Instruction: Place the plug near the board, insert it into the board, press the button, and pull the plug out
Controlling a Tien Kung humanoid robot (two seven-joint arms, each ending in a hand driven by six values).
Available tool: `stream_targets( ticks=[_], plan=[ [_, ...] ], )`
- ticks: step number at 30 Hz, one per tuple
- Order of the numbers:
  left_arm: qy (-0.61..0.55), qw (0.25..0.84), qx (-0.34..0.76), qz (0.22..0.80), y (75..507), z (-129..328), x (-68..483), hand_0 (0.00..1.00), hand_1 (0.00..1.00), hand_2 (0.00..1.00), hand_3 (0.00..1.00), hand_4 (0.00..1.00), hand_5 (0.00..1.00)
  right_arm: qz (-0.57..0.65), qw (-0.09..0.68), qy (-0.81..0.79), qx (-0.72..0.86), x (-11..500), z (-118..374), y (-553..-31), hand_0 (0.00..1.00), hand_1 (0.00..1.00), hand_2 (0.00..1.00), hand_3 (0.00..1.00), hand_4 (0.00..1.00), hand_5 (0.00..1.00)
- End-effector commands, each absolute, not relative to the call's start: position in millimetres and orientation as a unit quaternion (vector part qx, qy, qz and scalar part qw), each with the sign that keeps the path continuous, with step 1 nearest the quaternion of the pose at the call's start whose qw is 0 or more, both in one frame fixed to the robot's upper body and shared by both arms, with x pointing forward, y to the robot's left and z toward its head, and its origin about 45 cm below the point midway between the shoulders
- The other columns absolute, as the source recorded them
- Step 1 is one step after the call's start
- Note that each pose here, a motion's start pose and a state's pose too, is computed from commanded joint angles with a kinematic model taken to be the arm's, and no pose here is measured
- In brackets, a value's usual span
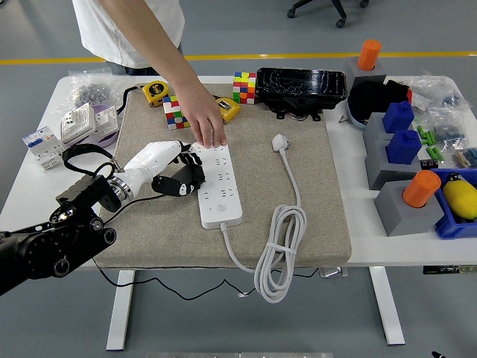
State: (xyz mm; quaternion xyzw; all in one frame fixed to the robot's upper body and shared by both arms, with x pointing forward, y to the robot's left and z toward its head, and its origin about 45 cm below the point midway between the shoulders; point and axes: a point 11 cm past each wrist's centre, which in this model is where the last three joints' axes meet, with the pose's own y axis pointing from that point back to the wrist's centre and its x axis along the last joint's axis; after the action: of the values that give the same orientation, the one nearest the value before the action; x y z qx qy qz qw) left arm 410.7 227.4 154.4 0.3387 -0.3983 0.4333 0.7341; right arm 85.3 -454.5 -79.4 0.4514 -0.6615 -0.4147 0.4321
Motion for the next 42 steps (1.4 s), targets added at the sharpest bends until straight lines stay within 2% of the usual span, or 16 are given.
stream_targets(
  ticks=[2,3,11,14,15,20,21,26,27,32,33,42],
  plan=[
    [-0.396,0.735,0.337,0.435,228,155,411,0.574,0.717,0.752,0.791,0.998,0.14,-0.415,0.432,-0.662,0.451,86,-79,-455,0.679,0.687,0.696,0.596,0.933,0.528],
    [-0.395,0.735,0.337,0.435,228,155,411,0.574,0.722,0.769,0.803,0.998,0.204,-0.415,0.432,-0.662,0.451,86,-79,-455,0.679,0.687,0.696,0.596,0.933,0.528],
    [-0.383,0.74,0.335,0.44,227,154,409,0.544,0.713,0.762,0.799,0.998,0.229,-0.414,0.431,-0.662,0.453,86,-79,-454,0.679,0.687,0.696,0.596,0.933,0.529],
    [-0.373,0.743,0.314,0.458,226,160,407,0.544,0.713,0.762,0.799,0.998,0.229,-0.414,0.432,-0.662,0.452,86,-79,-454,0.679,0.687,0.696,0.596,0.933,0.529],
    [-0.37,0.743,0.307,0.465,226,162,406,0.534,0.691,0.723,0.778,0.978,0.316,-0.414,0.432,-0.662,0.452,86,-79,-455,0.679,0.687,0.696,0.596,0.933,0.528],
    [-0.343,0.741,0.257,0.517,228,177,399,0.534,0.691,0.723,0.778,0.978,0.316,-0.414,0.434,-0.661,0.452,85,-79,-455,0.679,0.687,0.696,0.596,0.933,0.528],
    [-0.335,0.74,0.254,0.524,229,178,397,0.543,0.692,0.723,0.765,0.928,0.414,-0.414,0.433,-0.661,0.452,85,-79,-455,0.679,0.687,0.696,0.596,0.933,0.528],
    [-0.314,0.735,0.263,0.54,234,177,383,0.543,0.692,0.723,0.765,0.928,0.414,-0.412,0.433,-0.661,0.454,87,-79,-454,0.679,0.687,0.696,0.596,0.933,0.528],
    [-0.31,0.734,0.268,0.541,235,176,379,0.601,0.705,0.732,0.745,0.913,0.463,-0.412,0.433,-0.661,0.454,88,-79,-455,0.678,0.687,0.696,0.596,0.933,0.528],
    [-0.296,0.731,0.293,0.541,242,167,360,0.601,0.705,0.732,0.745,0.913,0.463,-0.41,0.434,-0.661,0.455,88,-78,-456,0.678,0.687,0.696,0.596,0.933,0.528],
    [-0.297,0.728,0.298,0.541,245,165,357,0.664,0.709,0.725,0.719,0.898,0.483,-0.41,0.435,-0.661,0.454,88,-78,-456,0.68,0.687,0.696,0.596,0.933,0.528],
    [-0.298,0.723,0.328,0.531,255,156,341,0.684,0.727,0.74,0.711,0.893,0.49,-0.41,0.435,-0.66,0.456,88,-79,-455,0.678,0.687,0.696,0.596,0.933,0.528]
  ],
)
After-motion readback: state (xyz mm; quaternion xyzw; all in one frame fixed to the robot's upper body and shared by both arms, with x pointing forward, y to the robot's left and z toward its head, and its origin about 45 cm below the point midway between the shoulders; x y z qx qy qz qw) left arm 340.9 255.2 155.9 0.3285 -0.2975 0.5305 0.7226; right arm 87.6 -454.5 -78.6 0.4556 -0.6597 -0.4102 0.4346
